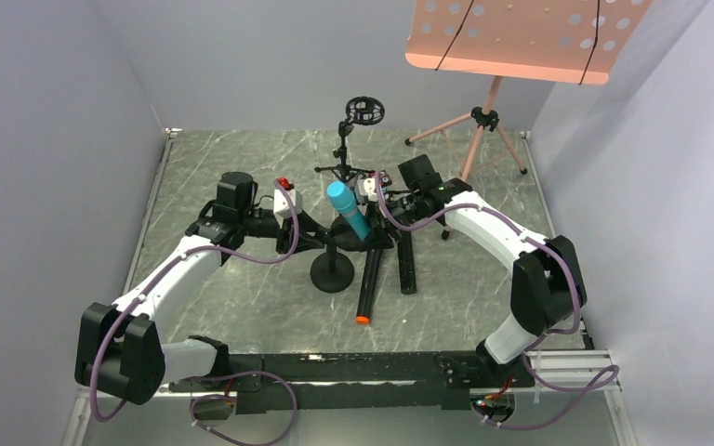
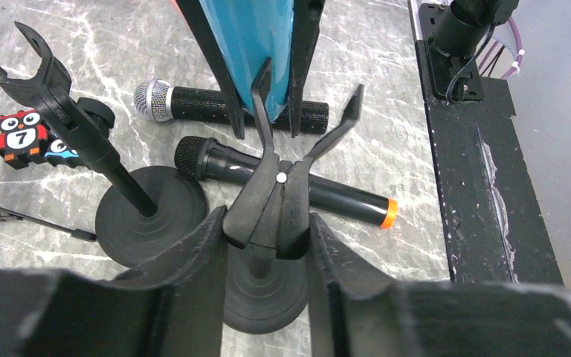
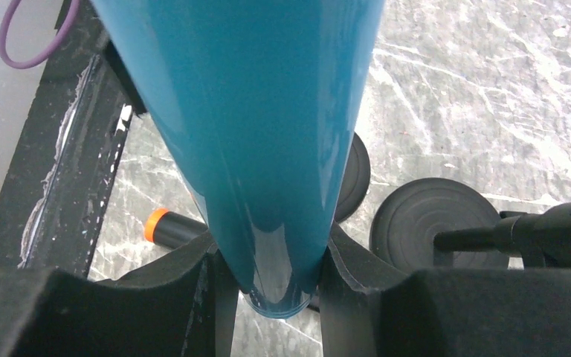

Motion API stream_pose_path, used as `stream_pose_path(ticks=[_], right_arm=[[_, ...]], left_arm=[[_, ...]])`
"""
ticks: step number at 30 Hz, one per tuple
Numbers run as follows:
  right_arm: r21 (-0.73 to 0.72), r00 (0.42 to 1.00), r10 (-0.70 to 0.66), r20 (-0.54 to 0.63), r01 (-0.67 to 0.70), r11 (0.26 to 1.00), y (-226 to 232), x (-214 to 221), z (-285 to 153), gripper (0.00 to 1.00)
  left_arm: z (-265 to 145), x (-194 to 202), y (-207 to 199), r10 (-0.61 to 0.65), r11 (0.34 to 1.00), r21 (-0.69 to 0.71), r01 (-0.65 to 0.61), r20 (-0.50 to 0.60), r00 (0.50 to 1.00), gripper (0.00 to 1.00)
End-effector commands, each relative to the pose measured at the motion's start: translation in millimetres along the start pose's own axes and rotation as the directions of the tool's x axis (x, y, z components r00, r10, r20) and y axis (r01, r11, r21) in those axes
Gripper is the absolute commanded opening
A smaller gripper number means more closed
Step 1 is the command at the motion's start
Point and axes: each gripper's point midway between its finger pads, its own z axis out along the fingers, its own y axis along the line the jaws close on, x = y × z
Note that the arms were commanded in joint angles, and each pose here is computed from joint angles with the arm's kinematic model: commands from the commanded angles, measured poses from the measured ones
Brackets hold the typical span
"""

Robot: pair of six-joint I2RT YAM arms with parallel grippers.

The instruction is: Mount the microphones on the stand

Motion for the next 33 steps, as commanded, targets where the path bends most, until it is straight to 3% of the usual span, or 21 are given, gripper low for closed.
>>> stream_pose_path(ticks=[1,6,18,33], right_arm=[[-0.015,0.997,-0.074,0.032,0.075,0.997,1,-18,2,0.04],[-0.018,0.996,-0.083,0.030,0.083,0.996,2,-18,3,0.04],[-0.031,0.985,-0.146,0.089,0.149,0.988,23,-31,-4,0.04],[-0.069,0.999,-0.033,-0.025,0.031,0.997,9,-3,36,0.04]], left_arm=[[2,-14,3,0.049,0.999,0.018,-0.049,0.021,0.999,0.28],[2,-14,3,0.049,0.999,0.014,-0.049,0.021,0.999,0.21],[2,-14,3,0.047,0.999,0.016,-0.047,0.024,0.999,0.20],[2,-14,1,0.051,0.999,0.017,-0.051,0.026,0.998,0.19]])
